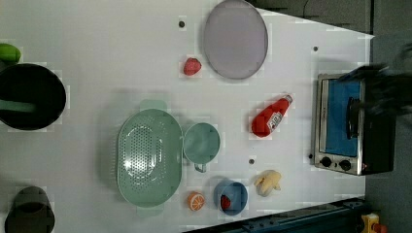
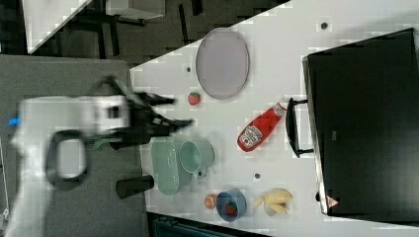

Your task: Pick Ketchup from oven and place it on table.

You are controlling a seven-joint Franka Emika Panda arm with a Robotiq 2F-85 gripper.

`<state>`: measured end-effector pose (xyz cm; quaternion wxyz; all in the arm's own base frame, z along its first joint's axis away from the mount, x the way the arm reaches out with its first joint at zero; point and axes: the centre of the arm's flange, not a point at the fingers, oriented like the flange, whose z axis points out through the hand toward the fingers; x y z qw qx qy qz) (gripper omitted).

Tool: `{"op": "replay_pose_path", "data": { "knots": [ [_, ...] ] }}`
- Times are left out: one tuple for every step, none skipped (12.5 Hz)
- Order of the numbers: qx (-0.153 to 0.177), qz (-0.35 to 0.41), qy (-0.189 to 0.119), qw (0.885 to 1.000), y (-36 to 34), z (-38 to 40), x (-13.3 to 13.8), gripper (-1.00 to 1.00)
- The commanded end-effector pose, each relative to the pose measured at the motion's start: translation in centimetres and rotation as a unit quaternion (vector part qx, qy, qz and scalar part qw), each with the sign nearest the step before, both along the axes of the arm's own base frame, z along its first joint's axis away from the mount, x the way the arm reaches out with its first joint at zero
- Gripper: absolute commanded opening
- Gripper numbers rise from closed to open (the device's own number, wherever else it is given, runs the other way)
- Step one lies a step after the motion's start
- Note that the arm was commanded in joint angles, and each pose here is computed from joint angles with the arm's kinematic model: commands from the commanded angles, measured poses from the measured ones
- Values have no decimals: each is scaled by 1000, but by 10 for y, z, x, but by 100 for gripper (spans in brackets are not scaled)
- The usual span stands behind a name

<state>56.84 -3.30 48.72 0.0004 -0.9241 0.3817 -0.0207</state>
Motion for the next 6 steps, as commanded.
{"op": "replay_pose_path", "data": {
  "knots": [
    [3, -17, -39, 999, -4, 81, -1, 100],
    [3, -17, -29, 999, -4, 95, -4, 100],
    [4, -17, -14, 1000, -3, 105, -8, 100],
    [5, -18, 13, 1000, -3, 113, -15, 100],
    [6, -18, 41, 999, -3, 118, -23, 100],
    [7, -18, 62, 998, -2, 122, -29, 100]
  ]
}}
